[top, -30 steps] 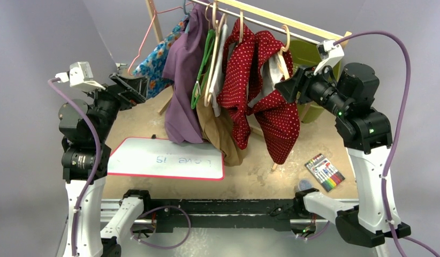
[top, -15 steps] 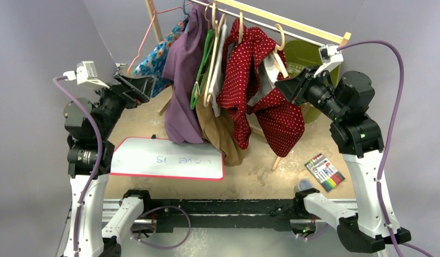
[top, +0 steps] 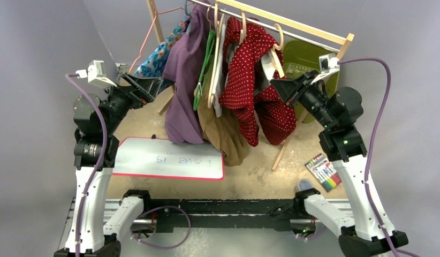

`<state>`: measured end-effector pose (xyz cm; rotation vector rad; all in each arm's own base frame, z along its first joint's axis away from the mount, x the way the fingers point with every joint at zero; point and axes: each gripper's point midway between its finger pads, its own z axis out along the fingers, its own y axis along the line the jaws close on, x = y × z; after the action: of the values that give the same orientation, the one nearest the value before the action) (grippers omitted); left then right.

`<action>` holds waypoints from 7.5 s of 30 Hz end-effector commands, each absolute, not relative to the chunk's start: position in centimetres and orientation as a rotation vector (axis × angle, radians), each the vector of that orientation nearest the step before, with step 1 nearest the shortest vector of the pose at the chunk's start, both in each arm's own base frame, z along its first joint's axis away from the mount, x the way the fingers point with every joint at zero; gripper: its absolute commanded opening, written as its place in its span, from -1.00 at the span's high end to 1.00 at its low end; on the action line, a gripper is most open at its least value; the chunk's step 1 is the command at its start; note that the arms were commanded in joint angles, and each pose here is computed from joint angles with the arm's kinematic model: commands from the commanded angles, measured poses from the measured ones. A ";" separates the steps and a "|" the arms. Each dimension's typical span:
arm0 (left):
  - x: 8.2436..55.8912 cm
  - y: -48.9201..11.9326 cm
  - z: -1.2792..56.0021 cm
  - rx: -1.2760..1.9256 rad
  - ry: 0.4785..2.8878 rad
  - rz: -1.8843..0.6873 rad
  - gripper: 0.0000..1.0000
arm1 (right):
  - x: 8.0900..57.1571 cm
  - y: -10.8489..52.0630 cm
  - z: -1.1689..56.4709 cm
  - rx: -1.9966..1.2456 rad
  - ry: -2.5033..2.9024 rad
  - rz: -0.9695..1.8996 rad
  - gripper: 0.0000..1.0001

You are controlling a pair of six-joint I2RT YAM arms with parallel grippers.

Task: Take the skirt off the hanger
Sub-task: Pick up the hanger from the clothesline, then remove the skirt from the hanger.

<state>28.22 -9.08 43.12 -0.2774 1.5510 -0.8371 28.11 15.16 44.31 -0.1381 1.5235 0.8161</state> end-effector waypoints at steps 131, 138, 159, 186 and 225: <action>23.6 -41.5 59.5 0.009 1.135 -1.396 1.00 | 9.9 8.8 31.0 0.006 1.934 0.708 -0.62; 23.2 -40.0 60.6 -0.051 1.088 -1.436 1.00 | 10.5 8.3 31.0 -0.013 1.818 0.675 -0.34; 22.7 -38.4 61.6 -0.116 1.028 -1.489 1.00 | 11.7 7.2 35.0 0.030 1.507 0.656 0.28; 22.1 -31.8 64.8 -0.321 0.855 -1.503 1.00 | 6.2 -2.4 38.5 0.551 1.281 0.493 1.00; 16.2 -38.7 58.4 -0.057 1.082 -2.007 1.00 | 18.2 3.1 48.9 0.189 1.355 0.372 1.00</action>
<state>18.58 -41.49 55.48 -0.1017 1.1777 -1.9300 18.43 3.11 43.07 0.2402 1.5337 0.3634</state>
